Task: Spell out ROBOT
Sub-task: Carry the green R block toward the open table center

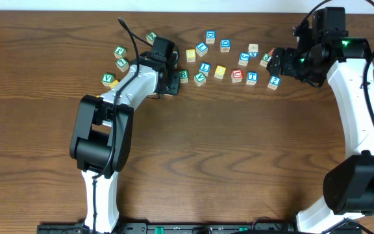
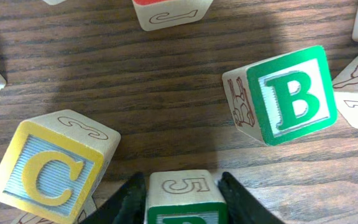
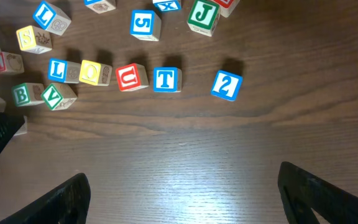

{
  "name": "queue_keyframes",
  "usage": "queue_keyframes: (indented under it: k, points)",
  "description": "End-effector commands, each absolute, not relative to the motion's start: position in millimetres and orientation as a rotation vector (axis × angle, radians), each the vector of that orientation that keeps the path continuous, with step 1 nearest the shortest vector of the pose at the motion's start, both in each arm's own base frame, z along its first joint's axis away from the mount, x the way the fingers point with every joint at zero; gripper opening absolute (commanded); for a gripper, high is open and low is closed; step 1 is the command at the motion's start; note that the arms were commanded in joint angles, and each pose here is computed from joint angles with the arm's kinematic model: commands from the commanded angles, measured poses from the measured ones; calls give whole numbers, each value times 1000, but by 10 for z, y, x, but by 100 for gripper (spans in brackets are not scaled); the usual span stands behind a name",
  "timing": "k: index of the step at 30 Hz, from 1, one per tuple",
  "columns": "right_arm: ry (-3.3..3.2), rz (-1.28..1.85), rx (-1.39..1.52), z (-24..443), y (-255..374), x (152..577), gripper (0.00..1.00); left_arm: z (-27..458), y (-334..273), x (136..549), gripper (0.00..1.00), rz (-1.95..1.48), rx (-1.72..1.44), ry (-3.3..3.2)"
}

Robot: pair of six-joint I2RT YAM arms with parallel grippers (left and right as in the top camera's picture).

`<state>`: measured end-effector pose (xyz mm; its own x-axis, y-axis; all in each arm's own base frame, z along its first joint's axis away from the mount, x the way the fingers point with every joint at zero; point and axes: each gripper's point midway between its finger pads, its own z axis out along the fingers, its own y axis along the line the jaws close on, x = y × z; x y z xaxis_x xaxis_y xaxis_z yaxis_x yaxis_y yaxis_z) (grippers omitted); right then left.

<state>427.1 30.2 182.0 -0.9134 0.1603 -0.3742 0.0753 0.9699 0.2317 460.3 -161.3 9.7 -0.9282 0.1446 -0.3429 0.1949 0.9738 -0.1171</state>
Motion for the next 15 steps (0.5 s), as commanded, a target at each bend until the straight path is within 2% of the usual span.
queue_keyframes:
  k: [1, 9, 15]
  points:
    - [2712, 294, 187, 1839, 284, 4308, 91, 85, -1605, 4603, 34, -195, 239, 2791]
    - [2712, 295, 187, 1839, 285, 4308, 92, 269, -1599, 4585, 33, -202, 225, 2774]
    - [2713, 295, 187, 1839, 285, 4307, 92, 502, -1580, 4524, 33, -229, 96, 2776]
